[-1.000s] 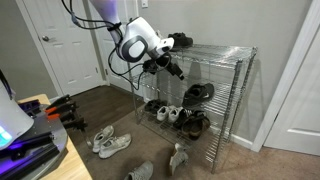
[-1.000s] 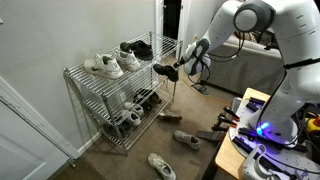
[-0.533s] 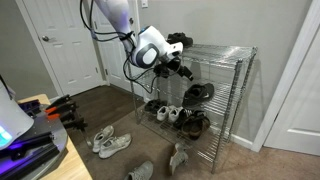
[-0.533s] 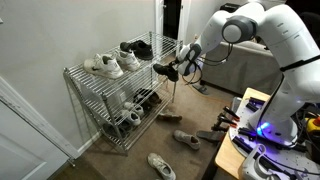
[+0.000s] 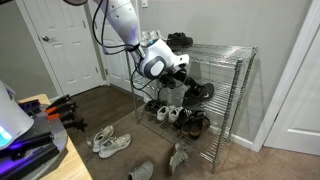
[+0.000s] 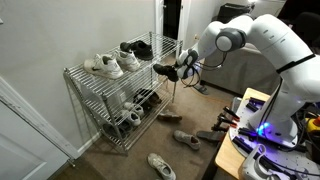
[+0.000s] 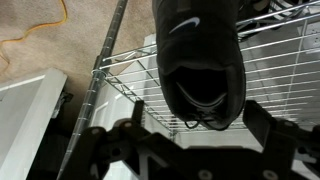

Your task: Pick the black sneaker from the middle rack and place it to the right of the black sneaker on the top rack

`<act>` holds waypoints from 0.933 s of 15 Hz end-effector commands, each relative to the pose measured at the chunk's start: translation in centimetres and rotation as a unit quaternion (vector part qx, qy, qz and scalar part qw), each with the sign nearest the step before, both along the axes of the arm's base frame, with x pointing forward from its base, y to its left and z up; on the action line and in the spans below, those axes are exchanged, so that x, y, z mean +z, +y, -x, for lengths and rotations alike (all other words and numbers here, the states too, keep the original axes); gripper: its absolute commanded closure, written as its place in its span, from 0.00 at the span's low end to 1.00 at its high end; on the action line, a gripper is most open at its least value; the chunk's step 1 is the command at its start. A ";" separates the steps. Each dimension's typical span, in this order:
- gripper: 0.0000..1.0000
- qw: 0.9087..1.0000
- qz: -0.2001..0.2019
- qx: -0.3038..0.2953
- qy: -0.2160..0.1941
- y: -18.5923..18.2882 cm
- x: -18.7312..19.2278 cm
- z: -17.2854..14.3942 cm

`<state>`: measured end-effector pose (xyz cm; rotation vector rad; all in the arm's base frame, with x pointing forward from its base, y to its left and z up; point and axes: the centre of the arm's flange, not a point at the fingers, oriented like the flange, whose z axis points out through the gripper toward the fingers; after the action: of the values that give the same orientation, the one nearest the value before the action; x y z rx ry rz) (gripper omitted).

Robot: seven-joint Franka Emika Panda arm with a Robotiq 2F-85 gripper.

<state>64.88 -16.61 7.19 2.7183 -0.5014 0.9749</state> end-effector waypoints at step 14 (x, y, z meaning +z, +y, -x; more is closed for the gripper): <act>0.00 0.997 -0.036 0.065 0.033 2.0 -5.1 -2.9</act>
<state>67.28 -13.36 2.86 2.8459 -0.3837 0.9225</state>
